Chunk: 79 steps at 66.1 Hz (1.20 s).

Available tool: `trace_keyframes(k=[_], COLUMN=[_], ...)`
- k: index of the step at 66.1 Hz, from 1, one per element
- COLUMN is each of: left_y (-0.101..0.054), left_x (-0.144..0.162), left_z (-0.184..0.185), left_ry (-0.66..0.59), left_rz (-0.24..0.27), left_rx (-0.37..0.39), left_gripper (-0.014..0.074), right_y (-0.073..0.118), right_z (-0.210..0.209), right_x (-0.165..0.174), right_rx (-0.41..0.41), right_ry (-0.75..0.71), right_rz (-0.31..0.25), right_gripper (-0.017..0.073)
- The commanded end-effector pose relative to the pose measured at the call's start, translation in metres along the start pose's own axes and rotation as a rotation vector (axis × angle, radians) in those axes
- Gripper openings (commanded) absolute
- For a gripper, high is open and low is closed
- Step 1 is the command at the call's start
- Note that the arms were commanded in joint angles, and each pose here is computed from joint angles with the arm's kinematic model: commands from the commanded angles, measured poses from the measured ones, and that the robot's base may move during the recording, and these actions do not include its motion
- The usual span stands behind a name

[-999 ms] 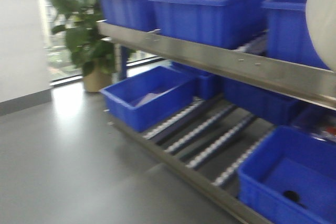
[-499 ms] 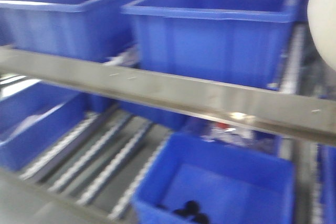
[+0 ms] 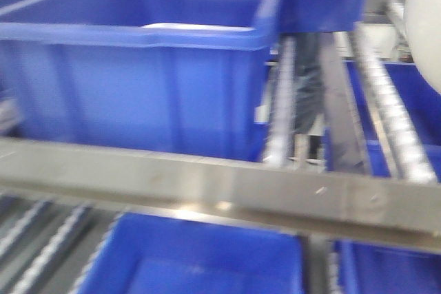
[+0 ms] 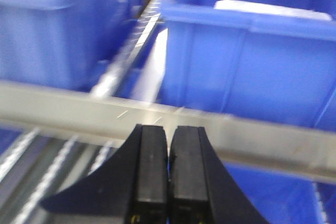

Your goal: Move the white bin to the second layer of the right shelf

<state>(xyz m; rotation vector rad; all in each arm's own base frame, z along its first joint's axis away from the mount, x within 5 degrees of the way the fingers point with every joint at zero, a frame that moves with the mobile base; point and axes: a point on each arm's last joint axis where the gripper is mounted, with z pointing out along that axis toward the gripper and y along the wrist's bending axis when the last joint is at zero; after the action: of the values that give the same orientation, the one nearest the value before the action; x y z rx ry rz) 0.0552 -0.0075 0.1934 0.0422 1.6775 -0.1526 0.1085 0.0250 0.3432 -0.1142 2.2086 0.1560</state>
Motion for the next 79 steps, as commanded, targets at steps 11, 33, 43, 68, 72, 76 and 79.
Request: trace_keyframes(k=[11,33,43,68,72,76,79], left_y=[0.0001,0.0001,0.0001,0.0001,0.0001,0.0001,0.0001], left_x=[0.0002,0.0002,0.0002,0.0002,0.0002,0.0002,0.0002], left_z=[0.0004,0.0004,0.0004,0.0004,0.0004,0.0004,0.0004], left_ry=[-0.078,-0.078,-0.078,-0.078,-0.078,-0.078,-0.078], left_rz=[-0.014,-0.014,-0.014,-0.014,-0.014,-0.014,-0.014], left_rx=[0.008,0.008,0.008,0.008,0.008,0.008,0.008], left_gripper=[0.0085,0.0085,0.0085,0.0085,0.0085,0.0085,0.0085], right_y=[0.0004,0.0004,0.0004,0.0004,0.0004,0.0004,0.0004], right_z=[-0.0061,-0.0061,-0.0061,-0.0061,-0.0061,-0.0061,-0.0061], right_x=[-0.0142,-0.0142,-0.0142,-0.0142,-0.0142,-0.0142,-0.0142], right_rx=[-0.005,-0.005,-0.005,-0.005,-0.005,-0.005,-0.005], right_ry=[-0.105,-0.105,-0.105,-0.105,-0.105,-0.105,-0.105], right_rz=[0.000,0.000,0.000,0.000,0.000,0.000,0.000], right_gripper=[0.0053,0.0053,0.0053,0.0053,0.0053,0.0053,0.0053])
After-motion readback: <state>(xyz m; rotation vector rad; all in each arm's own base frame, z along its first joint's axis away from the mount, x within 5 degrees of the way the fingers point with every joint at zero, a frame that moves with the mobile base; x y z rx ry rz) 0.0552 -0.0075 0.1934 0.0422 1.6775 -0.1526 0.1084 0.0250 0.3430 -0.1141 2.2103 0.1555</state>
